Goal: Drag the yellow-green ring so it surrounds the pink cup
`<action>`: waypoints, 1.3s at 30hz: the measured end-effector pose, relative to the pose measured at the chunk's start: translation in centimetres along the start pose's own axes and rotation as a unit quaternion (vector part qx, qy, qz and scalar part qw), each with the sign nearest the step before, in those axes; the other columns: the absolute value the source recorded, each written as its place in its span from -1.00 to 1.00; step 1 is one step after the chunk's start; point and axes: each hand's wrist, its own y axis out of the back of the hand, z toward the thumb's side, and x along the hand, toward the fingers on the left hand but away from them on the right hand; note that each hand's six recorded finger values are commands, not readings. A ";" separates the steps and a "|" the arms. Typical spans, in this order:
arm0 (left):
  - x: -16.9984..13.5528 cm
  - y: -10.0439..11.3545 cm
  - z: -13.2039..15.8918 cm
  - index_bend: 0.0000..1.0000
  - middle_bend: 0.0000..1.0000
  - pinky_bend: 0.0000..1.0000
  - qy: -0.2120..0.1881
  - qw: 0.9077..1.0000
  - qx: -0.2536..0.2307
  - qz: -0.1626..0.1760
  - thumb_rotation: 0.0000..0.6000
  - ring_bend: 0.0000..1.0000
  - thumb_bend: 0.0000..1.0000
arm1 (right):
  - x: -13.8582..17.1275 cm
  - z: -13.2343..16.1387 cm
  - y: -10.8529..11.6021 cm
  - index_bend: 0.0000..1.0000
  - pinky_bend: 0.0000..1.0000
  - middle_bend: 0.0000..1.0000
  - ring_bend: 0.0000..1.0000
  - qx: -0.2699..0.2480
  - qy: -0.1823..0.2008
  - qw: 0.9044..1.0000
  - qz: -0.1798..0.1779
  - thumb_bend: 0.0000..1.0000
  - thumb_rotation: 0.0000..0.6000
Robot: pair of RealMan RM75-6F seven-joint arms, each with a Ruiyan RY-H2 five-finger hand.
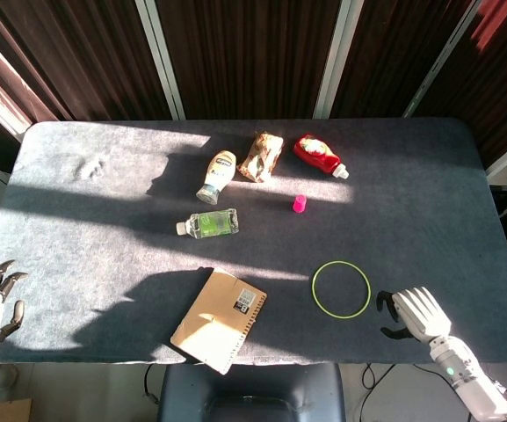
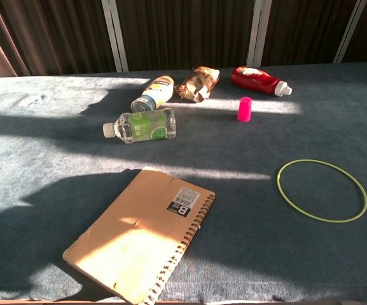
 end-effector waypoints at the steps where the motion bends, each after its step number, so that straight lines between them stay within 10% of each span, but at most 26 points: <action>1: 0.0 0.0 0.0 -0.43 -0.78 -0.55 0.000 1.000 -0.001 0.000 1.00 -0.89 0.05 | -0.3 0.1 -0.2 0.31 0.92 0.66 0.99 -0.001 0.003 1.000 0.003 -0.35 1.00; 39: 0.2 0.2 -0.1 -0.42 -0.77 -0.55 -0.002 1.000 -0.010 0.002 1.00 -0.89 0.05 | -5.2 1.1 -3.5 0.38 0.92 0.66 0.99 0.003 0.025 0.999 0.046 -0.20 1.00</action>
